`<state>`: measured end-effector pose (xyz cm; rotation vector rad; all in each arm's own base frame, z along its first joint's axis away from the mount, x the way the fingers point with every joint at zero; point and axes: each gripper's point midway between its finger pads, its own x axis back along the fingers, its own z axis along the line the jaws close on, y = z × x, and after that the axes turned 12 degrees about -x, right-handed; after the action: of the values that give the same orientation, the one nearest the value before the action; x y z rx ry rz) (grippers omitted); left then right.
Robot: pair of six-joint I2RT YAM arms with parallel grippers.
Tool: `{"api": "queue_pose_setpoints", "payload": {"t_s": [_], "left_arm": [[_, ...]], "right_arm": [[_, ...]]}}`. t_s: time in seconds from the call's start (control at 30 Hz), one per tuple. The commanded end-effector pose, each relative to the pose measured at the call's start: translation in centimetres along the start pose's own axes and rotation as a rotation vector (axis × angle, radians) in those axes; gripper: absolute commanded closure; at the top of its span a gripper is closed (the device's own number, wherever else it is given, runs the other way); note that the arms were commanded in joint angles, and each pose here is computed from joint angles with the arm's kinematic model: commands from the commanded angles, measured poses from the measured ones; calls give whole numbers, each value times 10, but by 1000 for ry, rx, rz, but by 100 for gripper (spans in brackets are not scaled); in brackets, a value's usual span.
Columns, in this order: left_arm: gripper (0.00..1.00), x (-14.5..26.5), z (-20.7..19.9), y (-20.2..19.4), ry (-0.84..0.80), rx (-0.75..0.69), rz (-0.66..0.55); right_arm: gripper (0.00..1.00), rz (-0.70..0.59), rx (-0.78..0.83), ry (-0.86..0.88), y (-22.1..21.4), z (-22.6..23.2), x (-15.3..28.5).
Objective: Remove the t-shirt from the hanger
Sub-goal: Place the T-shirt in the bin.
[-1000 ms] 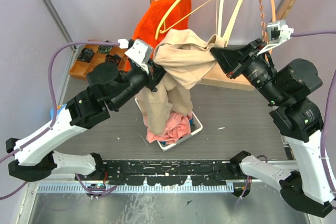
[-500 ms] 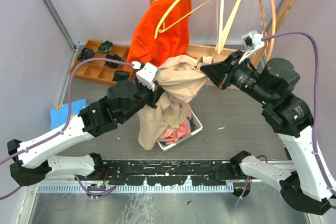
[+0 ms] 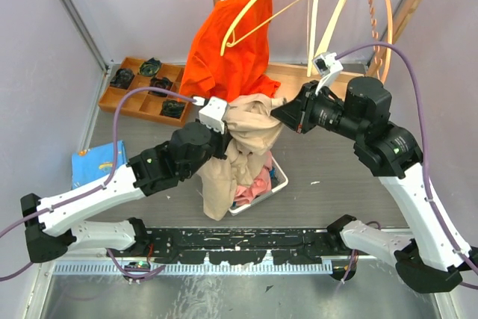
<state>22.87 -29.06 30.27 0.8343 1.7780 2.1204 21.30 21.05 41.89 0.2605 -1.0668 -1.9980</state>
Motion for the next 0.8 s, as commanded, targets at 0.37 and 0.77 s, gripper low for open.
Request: {"api": "queue_pose_setpoints", "payload": {"t_s": [0.37, 0.77], "left_arm": [[100, -15, -5, -73, 67, 113, 159], [100, -30, -21, -120, 50, 130, 256]], "right_arm": [[99, 111, -21, 0, -24, -14, -24], [99, 242, -42, -104, -66, -44, -46]]}}
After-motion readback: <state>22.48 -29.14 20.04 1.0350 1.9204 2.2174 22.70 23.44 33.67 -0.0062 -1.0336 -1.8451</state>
